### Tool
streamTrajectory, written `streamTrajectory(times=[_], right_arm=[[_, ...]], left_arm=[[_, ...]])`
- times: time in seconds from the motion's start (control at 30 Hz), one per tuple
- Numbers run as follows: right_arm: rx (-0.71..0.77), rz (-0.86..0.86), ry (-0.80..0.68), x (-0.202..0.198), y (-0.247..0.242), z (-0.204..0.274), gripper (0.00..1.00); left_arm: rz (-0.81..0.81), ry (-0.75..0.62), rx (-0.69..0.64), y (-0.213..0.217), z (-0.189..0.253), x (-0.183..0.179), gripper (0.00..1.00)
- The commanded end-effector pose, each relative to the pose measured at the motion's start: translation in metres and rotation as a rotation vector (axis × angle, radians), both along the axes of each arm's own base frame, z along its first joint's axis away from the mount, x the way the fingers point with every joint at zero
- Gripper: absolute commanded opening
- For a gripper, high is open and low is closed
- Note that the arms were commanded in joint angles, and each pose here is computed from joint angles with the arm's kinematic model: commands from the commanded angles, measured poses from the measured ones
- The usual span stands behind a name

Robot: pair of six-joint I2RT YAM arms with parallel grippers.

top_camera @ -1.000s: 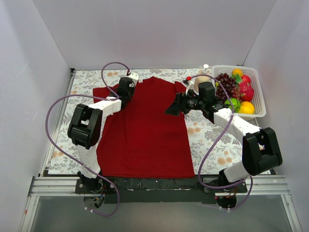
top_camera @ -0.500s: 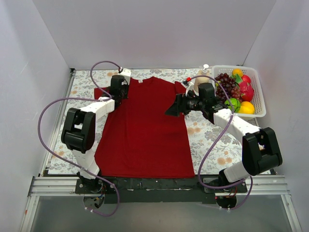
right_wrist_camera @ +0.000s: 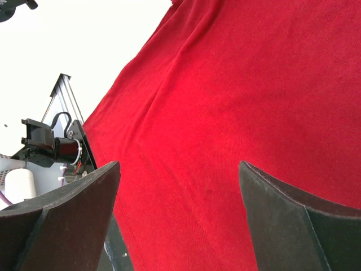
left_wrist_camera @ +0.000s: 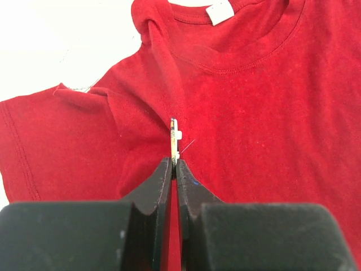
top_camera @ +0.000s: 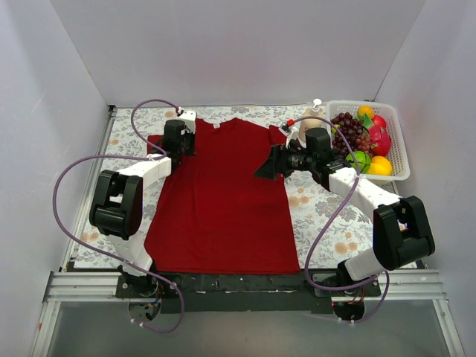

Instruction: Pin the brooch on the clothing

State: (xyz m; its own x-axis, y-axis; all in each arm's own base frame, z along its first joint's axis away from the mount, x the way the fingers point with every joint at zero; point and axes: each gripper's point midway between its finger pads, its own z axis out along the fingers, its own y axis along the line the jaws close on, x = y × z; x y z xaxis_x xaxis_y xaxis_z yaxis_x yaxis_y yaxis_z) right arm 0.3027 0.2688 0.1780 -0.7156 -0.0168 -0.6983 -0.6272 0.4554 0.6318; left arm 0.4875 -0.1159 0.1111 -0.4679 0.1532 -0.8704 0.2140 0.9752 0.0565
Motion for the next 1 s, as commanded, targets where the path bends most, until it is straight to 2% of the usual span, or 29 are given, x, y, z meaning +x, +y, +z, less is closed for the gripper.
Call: streamTrajectory(times=[0.0, 0.13, 0.6, 0.97], right_arm=[[0.022, 0.015, -0.022, 0.0, 0.001, 0.004, 0.92], [0.024, 0.018, -0.024, -0.001, 0.001, 0.005, 0.93], [0.02, 0.02, -0.016, -0.003, 0.001, 0.002, 0.92], [0.02, 0.022, -0.011, -0.003, 0.001, 0.0, 0.92]], left_arm=[[-0.012, -0.109, -0.087, 0.0, 0.047, 0.0, 0.0], [0.002, -0.118, -0.113, 0.003, 0.05, -0.002, 0.0], [-0.108, -0.18, -0.264, -0.019, 0.077, -0.009, 0.0], [-0.143, -0.222, -0.358, -0.016, 0.097, -0.016, 0.0]])
